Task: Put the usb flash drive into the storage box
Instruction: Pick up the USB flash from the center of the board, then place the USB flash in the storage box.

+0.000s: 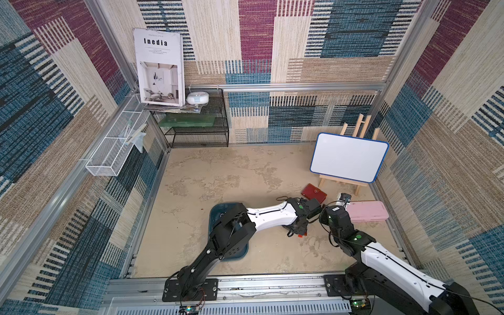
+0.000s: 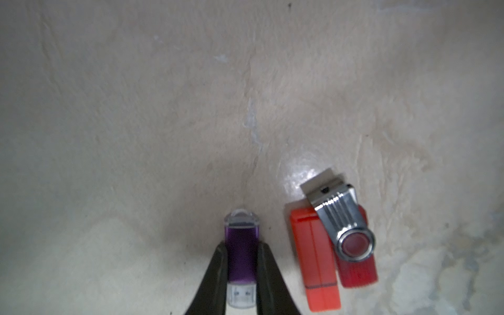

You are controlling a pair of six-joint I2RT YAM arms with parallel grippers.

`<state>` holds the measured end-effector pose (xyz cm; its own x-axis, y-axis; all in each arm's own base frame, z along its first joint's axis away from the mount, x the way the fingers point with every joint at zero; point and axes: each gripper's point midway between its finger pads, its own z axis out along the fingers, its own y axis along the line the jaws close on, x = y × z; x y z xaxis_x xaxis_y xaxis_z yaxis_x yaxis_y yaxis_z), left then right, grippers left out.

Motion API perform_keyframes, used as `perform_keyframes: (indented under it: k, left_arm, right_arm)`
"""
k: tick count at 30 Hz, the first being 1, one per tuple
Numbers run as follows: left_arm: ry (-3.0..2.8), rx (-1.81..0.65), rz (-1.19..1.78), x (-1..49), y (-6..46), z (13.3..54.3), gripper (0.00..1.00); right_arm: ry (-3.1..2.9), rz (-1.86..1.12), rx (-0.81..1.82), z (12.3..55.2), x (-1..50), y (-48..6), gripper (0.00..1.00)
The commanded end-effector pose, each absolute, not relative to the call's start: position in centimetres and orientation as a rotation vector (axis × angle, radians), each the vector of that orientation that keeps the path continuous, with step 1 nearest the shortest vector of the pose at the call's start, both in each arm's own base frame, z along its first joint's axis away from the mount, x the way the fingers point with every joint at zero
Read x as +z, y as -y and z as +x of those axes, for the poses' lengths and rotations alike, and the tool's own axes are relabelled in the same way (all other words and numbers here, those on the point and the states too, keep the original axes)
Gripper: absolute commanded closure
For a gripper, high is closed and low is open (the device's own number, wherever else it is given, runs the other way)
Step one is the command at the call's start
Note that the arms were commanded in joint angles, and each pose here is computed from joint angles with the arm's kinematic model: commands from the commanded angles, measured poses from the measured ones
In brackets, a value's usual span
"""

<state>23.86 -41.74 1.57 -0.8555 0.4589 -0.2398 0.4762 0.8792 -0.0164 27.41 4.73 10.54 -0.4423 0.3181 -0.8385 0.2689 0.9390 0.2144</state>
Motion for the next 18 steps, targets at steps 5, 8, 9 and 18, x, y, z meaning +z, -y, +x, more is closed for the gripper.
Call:
perform_keyframes:
  k: [5,8,9,18]
  left_arm:
    - [-2.792,-0.121,0.68,4.5,40.3,23.6,0.9]
    - [-2.763,-0.164,0.654,6.7,39.8,23.4,0.91]
    - [-2.749,-0.182,0.644,7.6,39.5,23.3,0.91]
    - [-2.665,-0.189,0.496,13.6,32.8,21.5,0.9]
  right_arm:
    - [-2.029,0.429,0.072,27.7,11.0,-4.8,0.44]
    - [-2.032,0.427,0.07,27.6,10.9,-4.8,0.44]
    - [-2.031,0.429,0.073,27.7,10.9,-4.8,0.44]
    - [-2.033,0.428,0.073,27.7,10.9,-4.8,0.44]
